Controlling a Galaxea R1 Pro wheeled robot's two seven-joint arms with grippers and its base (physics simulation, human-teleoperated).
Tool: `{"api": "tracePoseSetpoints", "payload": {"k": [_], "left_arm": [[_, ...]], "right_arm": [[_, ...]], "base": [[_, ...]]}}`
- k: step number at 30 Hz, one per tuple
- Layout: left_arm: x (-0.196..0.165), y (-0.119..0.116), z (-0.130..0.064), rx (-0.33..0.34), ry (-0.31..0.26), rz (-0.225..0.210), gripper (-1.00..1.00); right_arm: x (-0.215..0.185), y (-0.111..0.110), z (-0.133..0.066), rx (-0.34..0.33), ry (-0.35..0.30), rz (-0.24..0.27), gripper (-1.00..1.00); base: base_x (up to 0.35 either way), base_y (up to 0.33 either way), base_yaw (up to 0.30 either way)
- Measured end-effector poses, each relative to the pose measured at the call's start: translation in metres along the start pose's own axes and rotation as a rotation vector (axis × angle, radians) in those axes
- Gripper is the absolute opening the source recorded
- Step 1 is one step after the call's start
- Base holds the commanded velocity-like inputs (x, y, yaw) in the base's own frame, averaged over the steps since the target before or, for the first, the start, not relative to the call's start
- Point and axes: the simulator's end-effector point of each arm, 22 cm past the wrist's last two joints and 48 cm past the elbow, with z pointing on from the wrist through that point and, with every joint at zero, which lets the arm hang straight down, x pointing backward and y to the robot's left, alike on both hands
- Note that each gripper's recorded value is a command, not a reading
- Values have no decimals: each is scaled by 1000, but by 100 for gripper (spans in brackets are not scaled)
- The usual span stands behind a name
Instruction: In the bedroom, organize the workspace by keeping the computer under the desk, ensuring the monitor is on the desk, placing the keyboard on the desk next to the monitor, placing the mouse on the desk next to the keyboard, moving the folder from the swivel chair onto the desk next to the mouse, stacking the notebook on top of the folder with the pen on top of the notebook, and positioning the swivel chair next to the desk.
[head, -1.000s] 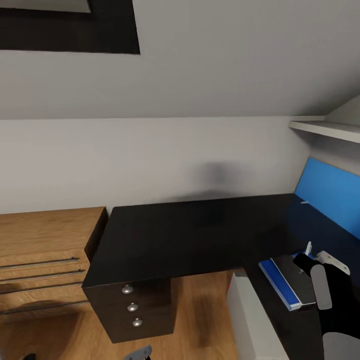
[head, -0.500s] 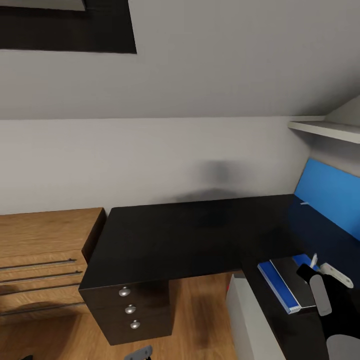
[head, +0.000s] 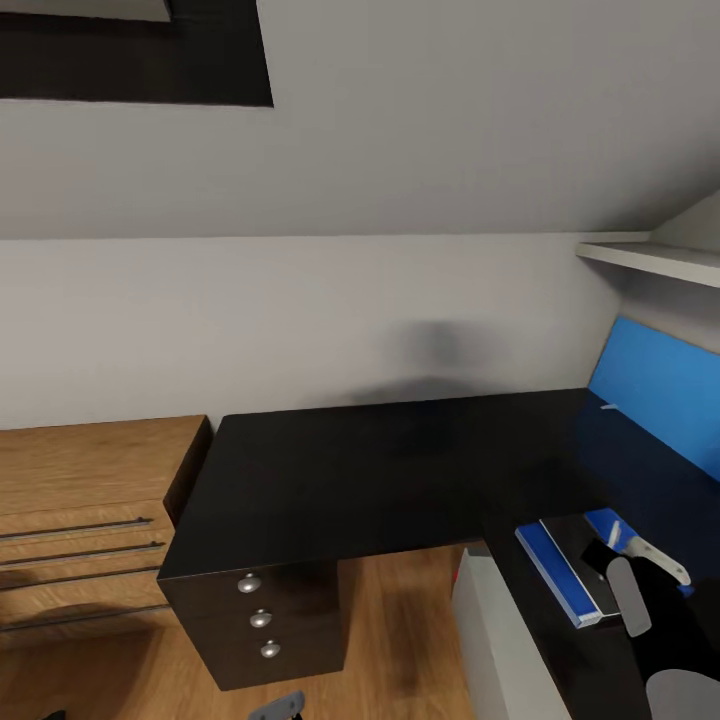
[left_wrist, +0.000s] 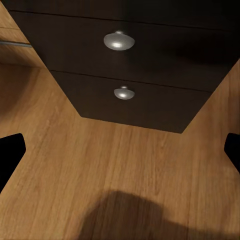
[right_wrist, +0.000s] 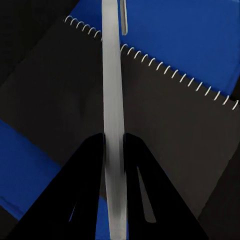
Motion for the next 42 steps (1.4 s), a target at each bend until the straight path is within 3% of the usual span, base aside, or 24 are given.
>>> {"api": "tracePoseSetpoints", "payload": {"k": [17,26,42], "left_arm": [[0,0,0,1,1,1,100],[0,0,0,1,1,1,100],[1,0,0,1,1,1,100]], "right_arm": [[-1,8,0,-8,-20,-23,-100],[15,-13,16,41,10,-25,-100],[13,-14,19,46,8,-19,-100]], "base": [[115,37,0],[1,0,0],[0,0,0]]}}
